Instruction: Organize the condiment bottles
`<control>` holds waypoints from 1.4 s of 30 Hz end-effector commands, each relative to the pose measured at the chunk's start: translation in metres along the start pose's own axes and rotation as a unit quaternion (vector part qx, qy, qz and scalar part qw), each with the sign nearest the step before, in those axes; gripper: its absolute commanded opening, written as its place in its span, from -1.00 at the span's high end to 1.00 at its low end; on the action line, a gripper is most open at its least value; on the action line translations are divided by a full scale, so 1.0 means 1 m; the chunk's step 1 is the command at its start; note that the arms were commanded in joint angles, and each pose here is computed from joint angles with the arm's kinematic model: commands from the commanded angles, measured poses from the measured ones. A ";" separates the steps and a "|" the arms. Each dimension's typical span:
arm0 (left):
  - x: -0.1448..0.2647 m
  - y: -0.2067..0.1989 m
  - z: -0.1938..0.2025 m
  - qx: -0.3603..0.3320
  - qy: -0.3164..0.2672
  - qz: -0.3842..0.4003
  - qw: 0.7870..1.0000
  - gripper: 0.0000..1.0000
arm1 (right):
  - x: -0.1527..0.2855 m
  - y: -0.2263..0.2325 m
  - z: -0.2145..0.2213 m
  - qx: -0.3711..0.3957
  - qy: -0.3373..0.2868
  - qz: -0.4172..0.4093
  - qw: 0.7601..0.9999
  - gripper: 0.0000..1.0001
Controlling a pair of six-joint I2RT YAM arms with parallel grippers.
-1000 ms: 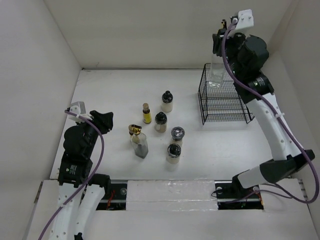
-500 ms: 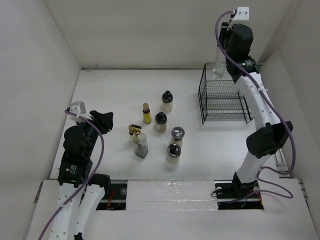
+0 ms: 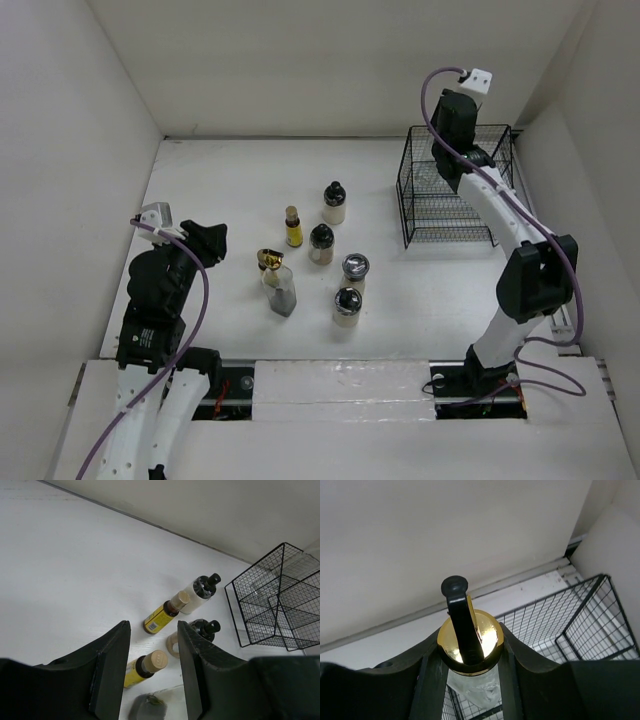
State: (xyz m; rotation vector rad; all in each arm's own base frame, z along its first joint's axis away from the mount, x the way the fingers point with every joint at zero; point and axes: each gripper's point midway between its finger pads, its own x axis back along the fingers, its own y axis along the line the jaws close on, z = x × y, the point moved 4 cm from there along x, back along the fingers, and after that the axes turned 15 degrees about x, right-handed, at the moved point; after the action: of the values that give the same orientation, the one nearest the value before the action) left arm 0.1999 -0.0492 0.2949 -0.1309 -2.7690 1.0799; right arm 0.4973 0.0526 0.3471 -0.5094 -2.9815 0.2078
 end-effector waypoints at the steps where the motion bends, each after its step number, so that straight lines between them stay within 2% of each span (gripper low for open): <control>1: -0.003 -0.005 -0.001 -0.007 -0.003 0.018 1.000 0.23 | 0.017 -0.011 -0.058 -0.110 -0.093 0.045 0.989 1.00; 8: -0.003 -0.005 -0.001 -0.007 -0.003 0.018 1.000 0.23 | 0.012 0.010 -0.024 -0.095 -0.060 0.046 0.993 1.00; 10: -0.003 -0.005 -0.001 -0.007 -0.003 0.018 1.000 0.23 | 0.009 0.015 -0.014 -0.092 -0.051 0.040 0.994 0.94; 11: -0.003 -0.005 -0.001 -0.007 -0.003 0.018 1.000 0.23 | 0.009 0.016 -0.007 -0.087 -0.044 0.039 0.994 0.80; 14: -0.001 -0.006 -0.003 -0.007 -0.007 0.022 1.000 0.20 | 0.008 0.019 0.005 -0.082 -0.034 0.034 0.995 0.55; 19: 0.001 -0.007 -0.004 -0.007 -0.011 0.025 1.000 0.20 | 0.006 0.026 0.014 -0.075 -0.027 0.019 0.997 0.51; 22: 0.001 -0.007 -0.004 -0.007 -0.011 0.025 1.000 0.20 | 0.002 0.031 0.024 -0.062 -0.010 0.013 0.998 0.39; 24: 0.001 -0.007 -0.004 -0.007 -0.011 0.025 1.000 0.20 | 0.000 0.032 0.020 -0.054 -0.008 0.013 0.998 0.13; 25: 0.001 -0.007 -0.004 -0.007 -0.011 0.025 1.000 0.18 | 0.000 0.033 0.017 -0.054 -0.009 0.007 0.998 -0.09; 27: 0.001 -0.007 -0.004 -0.007 -0.011 0.025 1.000 0.18 | 0.001 0.032 0.013 -0.046 -0.007 0.007 0.999 -0.31; 28: 0.001 -0.007 -0.004 -0.007 -0.011 0.025 1.000 0.09 | 0.001 0.032 0.007 -0.039 -0.013 0.000 0.999 -0.42; 34: 0.001 -0.007 -0.004 -0.007 -0.011 0.025 1.000 -0.23 | 0.014 0.026 -0.024 -0.030 -0.037 -0.041 0.998 -0.58; 39: 0.001 -0.004 -0.010 0.007 -0.028 0.005 1.000 -0.25 | 0.048 -0.001 -0.074 -0.022 -0.083 -0.067 0.994 -0.71; 41: 0.003 0.005 -0.017 0.026 -0.055 -0.035 0.998 -0.25 | 0.067 -0.001 -0.088 -0.012 -0.095 -0.100 0.990 -0.71; 42: 0.003 0.010 -0.019 0.036 -0.065 -0.052 0.996 -0.30 | 0.087 -0.008 -0.110 -0.008 -0.125 -0.118 0.985 -0.68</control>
State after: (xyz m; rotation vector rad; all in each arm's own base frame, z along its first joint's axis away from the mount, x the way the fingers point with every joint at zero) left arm 0.2004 -0.0421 0.2947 -0.0481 -2.7807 1.1110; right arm 0.4717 0.0835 0.3705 -0.2792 -3.0428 0.2283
